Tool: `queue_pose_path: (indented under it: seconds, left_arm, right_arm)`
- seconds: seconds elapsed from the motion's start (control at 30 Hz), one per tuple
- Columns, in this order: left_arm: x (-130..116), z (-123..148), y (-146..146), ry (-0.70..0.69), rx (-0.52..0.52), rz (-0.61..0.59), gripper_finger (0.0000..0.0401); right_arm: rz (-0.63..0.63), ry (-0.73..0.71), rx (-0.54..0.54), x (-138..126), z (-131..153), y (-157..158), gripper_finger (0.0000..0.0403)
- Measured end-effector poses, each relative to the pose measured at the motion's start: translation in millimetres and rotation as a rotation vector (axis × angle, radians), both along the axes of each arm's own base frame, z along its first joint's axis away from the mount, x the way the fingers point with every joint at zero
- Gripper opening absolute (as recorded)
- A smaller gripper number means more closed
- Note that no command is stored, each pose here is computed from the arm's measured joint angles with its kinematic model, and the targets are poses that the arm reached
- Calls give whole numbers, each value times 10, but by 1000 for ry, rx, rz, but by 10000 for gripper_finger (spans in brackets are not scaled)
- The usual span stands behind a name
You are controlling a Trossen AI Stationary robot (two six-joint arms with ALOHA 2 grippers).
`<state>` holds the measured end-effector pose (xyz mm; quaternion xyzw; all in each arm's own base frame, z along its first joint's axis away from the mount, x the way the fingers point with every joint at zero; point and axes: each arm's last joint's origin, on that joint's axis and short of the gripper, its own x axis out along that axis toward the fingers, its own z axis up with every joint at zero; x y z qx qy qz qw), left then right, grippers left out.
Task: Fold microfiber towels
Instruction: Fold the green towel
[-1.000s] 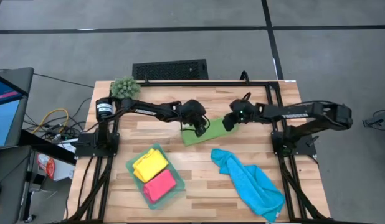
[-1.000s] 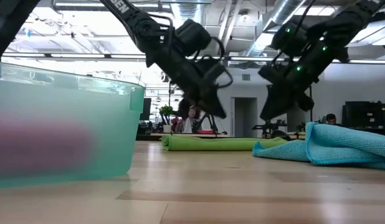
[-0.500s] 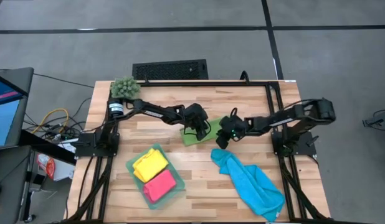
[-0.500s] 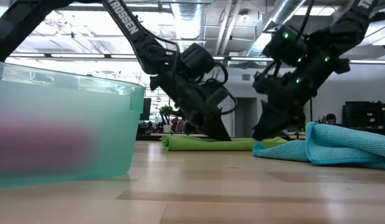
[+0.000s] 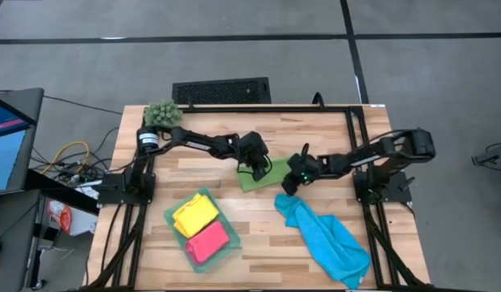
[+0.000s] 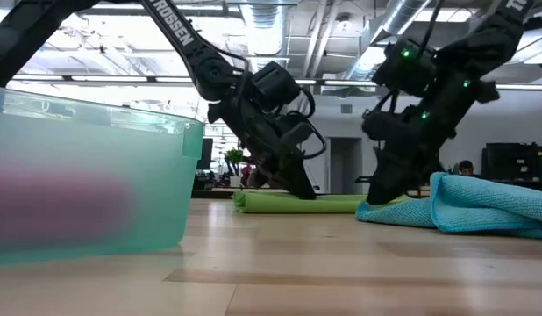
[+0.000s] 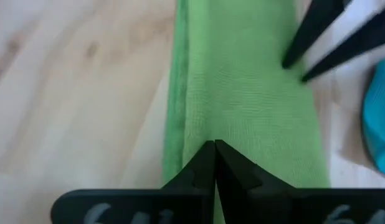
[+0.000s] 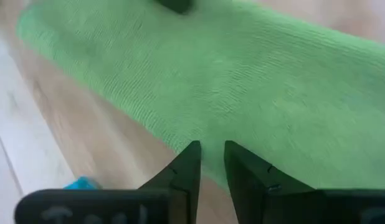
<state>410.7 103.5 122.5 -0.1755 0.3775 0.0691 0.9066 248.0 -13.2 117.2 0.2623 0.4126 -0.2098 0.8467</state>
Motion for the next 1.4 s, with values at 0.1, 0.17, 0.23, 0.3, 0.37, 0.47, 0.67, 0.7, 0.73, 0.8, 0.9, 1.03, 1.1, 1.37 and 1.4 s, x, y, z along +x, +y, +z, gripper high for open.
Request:
queue_pose_path:
  seconds: [0.1,0.17,0.23,0.3,0.37,0.47,0.67,0.7,0.73,0.8,0.9,1.03,1.1,1.37,1.4]
  left_arm:
    - [-35,126,28,-11,5,-4,0]
    - [-38,223,35,-43,-1,10,0]
    - [-31,302,24,-78,-22,23,0]
    - [4,342,1,-123,-33,16,0]
    - [28,358,-29,-151,-49,12,0]
    - [77,337,-70,-186,-52,5,0]
    - [96,302,-91,-187,-30,9,0]
    - [95,301,-88,-186,-19,11,0]
    - [95,301,-87,-185,-11,8,0]
    - [94,302,-78,-186,1,9,0]
    - [86,297,-56,-179,6,21,0]
    - [83,293,-54,-173,20,22,0]
    - [82,292,-54,-170,33,14,0]
    - [63,265,-50,-135,67,16,0]
    - [62,265,-48,-135,68,16,0]
  right_arm:
    - [-53,-18,23,-77,148,-18,98]
    - [-131,-33,70,-147,254,-49,98]
    - [-232,-35,118,-238,342,-95,98]
    - [-315,-7,150,-359,413,-135,103]
    - [-371,36,162,-469,454,-176,115]
    - [-447,167,139,-662,445,-255,145]
    - [-493,262,117,-745,384,-403,227]
    - [-494,259,113,-736,374,-431,238]
    - [-496,245,110,-711,363,-457,246]
    - [-495,234,108,-662,325,-479,253]
    - [-481,217,104,-584,266,-493,253]
    - [-453,254,103,-509,140,-471,244]
    - [-454,290,99,-489,80,-481,239]
    - [-447,341,86,-490,21,-468,188]
    - [-446,341,88,-497,25,-466,174]
